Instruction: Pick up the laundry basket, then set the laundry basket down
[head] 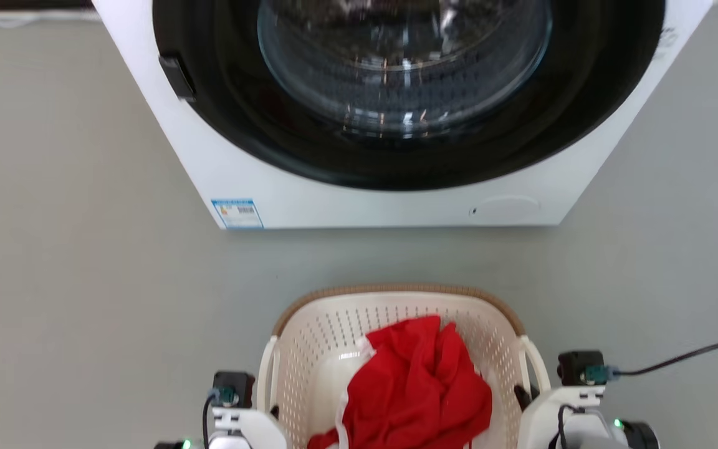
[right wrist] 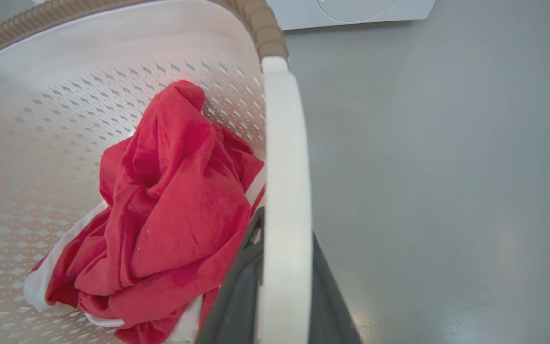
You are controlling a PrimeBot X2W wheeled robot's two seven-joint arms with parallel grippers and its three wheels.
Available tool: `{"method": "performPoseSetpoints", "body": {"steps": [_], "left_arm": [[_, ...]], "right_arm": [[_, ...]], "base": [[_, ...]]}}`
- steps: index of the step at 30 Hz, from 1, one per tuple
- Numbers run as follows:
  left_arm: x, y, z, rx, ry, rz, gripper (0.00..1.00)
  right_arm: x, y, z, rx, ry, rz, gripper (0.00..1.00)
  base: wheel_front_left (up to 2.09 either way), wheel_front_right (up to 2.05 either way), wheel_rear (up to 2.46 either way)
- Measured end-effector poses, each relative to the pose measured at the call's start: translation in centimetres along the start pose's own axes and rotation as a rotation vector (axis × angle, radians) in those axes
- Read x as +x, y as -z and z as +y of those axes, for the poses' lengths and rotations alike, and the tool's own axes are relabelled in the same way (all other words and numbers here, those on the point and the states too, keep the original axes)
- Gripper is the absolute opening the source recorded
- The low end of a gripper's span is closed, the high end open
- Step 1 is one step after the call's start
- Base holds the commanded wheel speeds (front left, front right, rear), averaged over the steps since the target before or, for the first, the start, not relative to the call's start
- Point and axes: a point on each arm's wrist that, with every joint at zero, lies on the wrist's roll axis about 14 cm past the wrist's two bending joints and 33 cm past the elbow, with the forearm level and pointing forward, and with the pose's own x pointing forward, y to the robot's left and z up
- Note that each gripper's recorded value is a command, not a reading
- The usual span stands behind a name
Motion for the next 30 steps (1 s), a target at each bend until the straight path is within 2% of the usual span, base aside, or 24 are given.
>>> {"method": "performPoseSetpoints", "body": {"steps": [10, 30], "left_arm": [[-2.3, 0.7, -0.2, 0.014, -0.002, -0.02, 0.0], [-4.2, 1.9, 0.0, 0.014, -0.011, -0.036, 0.0]], "right_arm": [[-2.4, 1.1, 1.0, 0.0, -0.013, -0.015, 0.0], [-4.1, 2.0, 2.2, -0.006, -0.035, -0.031, 0.0]], "base": [[0.0, 0.0, 0.0], [0.0, 0.0, 0.0]]}}
